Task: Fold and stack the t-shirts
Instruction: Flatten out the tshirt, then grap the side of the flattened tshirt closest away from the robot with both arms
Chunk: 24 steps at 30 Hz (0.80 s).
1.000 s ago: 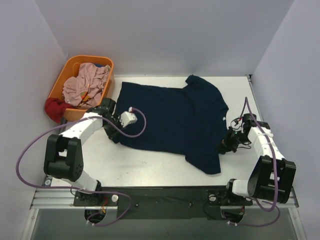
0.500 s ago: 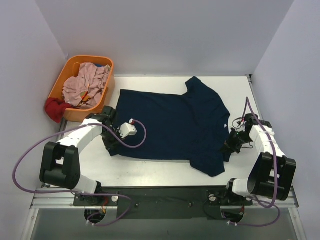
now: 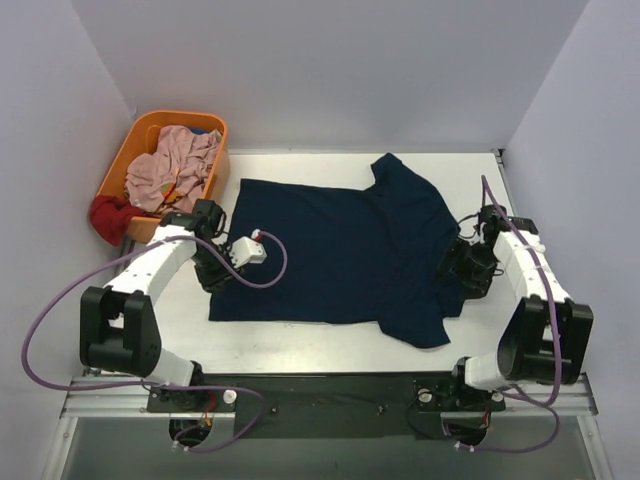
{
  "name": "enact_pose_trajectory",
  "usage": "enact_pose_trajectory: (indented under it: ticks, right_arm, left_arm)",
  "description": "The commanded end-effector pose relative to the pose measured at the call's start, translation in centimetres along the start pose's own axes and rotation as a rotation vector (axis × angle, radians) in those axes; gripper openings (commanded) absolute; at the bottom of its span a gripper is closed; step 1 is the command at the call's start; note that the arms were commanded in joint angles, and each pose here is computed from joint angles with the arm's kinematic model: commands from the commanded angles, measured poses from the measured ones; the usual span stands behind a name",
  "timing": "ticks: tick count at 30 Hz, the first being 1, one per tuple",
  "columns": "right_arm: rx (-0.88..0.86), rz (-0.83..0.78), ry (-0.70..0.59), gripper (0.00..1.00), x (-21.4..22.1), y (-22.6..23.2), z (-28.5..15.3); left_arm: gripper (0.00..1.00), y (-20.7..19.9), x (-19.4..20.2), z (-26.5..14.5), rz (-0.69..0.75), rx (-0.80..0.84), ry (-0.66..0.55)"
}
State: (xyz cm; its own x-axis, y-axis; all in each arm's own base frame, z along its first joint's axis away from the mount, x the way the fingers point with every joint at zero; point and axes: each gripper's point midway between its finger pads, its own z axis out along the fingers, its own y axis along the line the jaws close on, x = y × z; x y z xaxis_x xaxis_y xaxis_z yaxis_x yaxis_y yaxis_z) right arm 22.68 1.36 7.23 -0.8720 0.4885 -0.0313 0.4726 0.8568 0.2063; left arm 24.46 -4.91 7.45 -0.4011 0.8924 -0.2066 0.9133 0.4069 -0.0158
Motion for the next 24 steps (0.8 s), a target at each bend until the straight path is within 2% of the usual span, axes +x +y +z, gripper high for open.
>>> enact_pose_trajectory:
  ticks: [1,4,7,12,14,15,18,21,24]
  right_arm:
    - [0.142,0.039,0.019,0.64,4.4,-2.6,-4.6]
    - [0.128,0.077,0.101,0.63,7.4,-2.9,-4.0]
    - [0.144,0.144,0.125,0.64,8.6,-3.6,-2.1]
    - [0.235,0.237,0.079,0.65,8.1,-5.5,0.8]
    - [0.232,0.251,0.062,0.65,7.7,-5.5,1.4]
    - [0.235,0.258,0.056,0.65,7.7,-5.7,2.0]
    - [0.216,0.291,0.022,0.64,7.3,-5.8,3.4]
    - [0.175,0.342,0.056,0.60,8.3,-5.4,5.2]
    - [0.179,0.359,0.074,0.55,8.6,-5.6,6.3]
  left_arm:
    - [0.42,-2.8,1.4,-4.2,0.010,0.108,0.002]
    - [0.35,-4.4,2.7,-3.4,-0.006,0.149,0.050]
    - [0.33,-5.2,4.4,-1.2,-0.026,0.140,0.088]
    - [0.40,-0.5,3.8,0.7,0.027,-0.087,0.060]
    - [0.43,0.3,3.3,1.2,0.059,-0.123,0.036]
    - [0.47,0.0,3.5,1.8,0.075,-0.112,0.038]
    - [0.48,-0.4,2.8,3.3,0.102,-0.104,-0.016]
    - [0.49,-2.0,3.4,5.2,0.122,-0.056,-0.010]
    - [0.49,-1.0,4.1,6.5,0.115,-0.129,0.006]
